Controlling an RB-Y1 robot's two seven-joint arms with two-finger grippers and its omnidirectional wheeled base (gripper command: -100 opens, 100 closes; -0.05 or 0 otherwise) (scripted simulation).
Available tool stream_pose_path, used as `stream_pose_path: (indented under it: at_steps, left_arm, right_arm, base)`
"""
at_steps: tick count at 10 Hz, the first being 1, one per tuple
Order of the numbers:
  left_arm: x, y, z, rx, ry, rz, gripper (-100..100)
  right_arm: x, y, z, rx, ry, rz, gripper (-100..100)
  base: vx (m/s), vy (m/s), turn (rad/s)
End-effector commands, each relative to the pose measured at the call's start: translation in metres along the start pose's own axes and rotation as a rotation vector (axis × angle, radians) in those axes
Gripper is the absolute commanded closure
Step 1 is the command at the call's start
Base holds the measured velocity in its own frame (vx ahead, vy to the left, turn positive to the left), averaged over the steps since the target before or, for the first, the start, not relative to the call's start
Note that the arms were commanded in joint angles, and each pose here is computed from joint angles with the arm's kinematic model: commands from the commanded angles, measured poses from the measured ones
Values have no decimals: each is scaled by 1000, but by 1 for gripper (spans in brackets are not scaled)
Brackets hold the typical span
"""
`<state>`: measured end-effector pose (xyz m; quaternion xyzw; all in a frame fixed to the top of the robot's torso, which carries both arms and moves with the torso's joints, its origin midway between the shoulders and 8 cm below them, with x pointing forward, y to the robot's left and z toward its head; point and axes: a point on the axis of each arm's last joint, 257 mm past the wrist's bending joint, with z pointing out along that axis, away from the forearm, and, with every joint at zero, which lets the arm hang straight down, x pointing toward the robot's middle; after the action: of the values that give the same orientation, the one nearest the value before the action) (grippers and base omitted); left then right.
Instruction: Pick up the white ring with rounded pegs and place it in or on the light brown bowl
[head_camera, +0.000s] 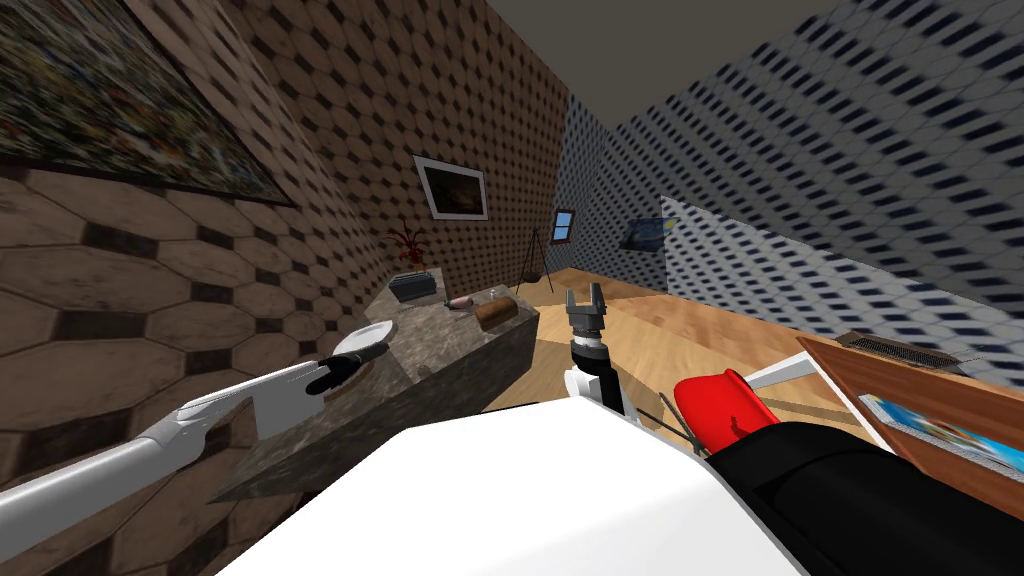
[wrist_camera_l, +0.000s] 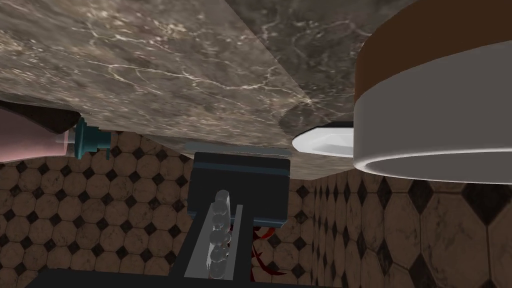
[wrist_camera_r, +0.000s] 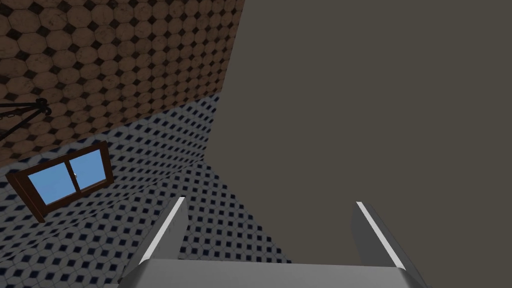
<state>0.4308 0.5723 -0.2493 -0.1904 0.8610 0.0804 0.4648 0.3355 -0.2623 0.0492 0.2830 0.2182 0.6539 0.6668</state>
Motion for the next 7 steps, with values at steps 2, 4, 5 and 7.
stream_pose_path:
  at_steps: [2, 4, 5, 7]
  left_arm:
    - [-6, -6, -9, 11, 11, 0, 100]
    - [-10, -11, -15, 18, 20, -7, 100]
    - [-12, -14, -18, 22, 25, -14, 100]
    - [-16, -20, -25, 33, 36, -28, 100]
  right_arm:
    - [0, 0, 0, 0, 0, 0, 0]
    - [0, 0, 0, 0, 0, 0, 0]
    - [0, 0, 0, 0, 0, 0, 0]
    - [0, 0, 0, 0, 0, 0, 0]
  base:
    - [-13, 160, 82]
    - [-26, 176, 64]
    - [-32, 168, 71]
    - [-10, 185, 71]
